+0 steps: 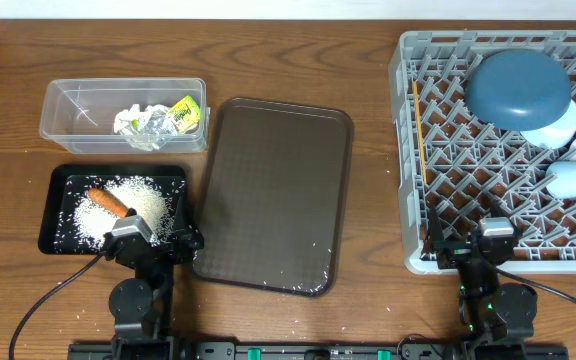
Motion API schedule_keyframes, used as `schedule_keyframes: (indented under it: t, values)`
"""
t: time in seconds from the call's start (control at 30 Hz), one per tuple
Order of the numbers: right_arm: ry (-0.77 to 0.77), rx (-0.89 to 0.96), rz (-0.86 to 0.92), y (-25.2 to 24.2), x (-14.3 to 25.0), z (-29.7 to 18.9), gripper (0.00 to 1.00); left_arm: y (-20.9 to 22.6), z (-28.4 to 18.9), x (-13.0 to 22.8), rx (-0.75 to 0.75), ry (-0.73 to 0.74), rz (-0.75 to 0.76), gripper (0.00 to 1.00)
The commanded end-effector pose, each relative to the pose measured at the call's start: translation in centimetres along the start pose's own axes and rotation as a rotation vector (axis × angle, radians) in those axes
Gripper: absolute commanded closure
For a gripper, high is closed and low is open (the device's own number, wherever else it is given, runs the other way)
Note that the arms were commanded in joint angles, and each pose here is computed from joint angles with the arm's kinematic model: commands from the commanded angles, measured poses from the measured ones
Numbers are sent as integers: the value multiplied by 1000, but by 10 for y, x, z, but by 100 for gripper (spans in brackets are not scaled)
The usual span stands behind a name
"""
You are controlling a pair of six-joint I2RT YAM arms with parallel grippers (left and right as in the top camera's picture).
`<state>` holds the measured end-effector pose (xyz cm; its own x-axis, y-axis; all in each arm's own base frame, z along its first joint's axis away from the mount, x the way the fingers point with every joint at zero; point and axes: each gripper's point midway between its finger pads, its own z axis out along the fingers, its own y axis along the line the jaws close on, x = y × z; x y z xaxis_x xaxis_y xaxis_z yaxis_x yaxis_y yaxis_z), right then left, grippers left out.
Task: Sort waste into correct bins and load items into the dishwasher rack
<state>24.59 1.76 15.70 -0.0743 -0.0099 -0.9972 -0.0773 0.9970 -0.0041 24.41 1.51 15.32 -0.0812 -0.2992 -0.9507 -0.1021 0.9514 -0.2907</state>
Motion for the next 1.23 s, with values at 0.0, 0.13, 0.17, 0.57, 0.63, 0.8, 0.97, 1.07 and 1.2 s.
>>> schedule_keyframes:
  t: [0.0,0.13,0.17,0.57,0.63,0.8,0.97,1.07,1.2]
  values:
    - [-1,6,-11,-1,0,0,1,11,1,15,-45,38,18,3]
    - [-1,6,-11,-1,0,0,1,11,1,15,-45,38,18,3]
    - [-1,6,-11,-1,0,0,1,11,1,15,-45,38,18,3]
    - [-1,6,-11,-1,0,0,1,11,1,15,-45,38,18,3]
    - [-1,6,-11,-1,0,0,1,11,1,15,-45,38,18,3]
    - [-1,6,-11,-1,0,0,1,11,1,15,-45,38,18,3]
    - [-1,6,-11,-1,0,0,1,11,1,15,-45,38,18,3]
    - [-1,6,-11,-1,0,0,1,11,1,15,-45,38,18,3]
    - [-1,6,-11,-1,0,0,1,11,1,15,-45,38,18,3]
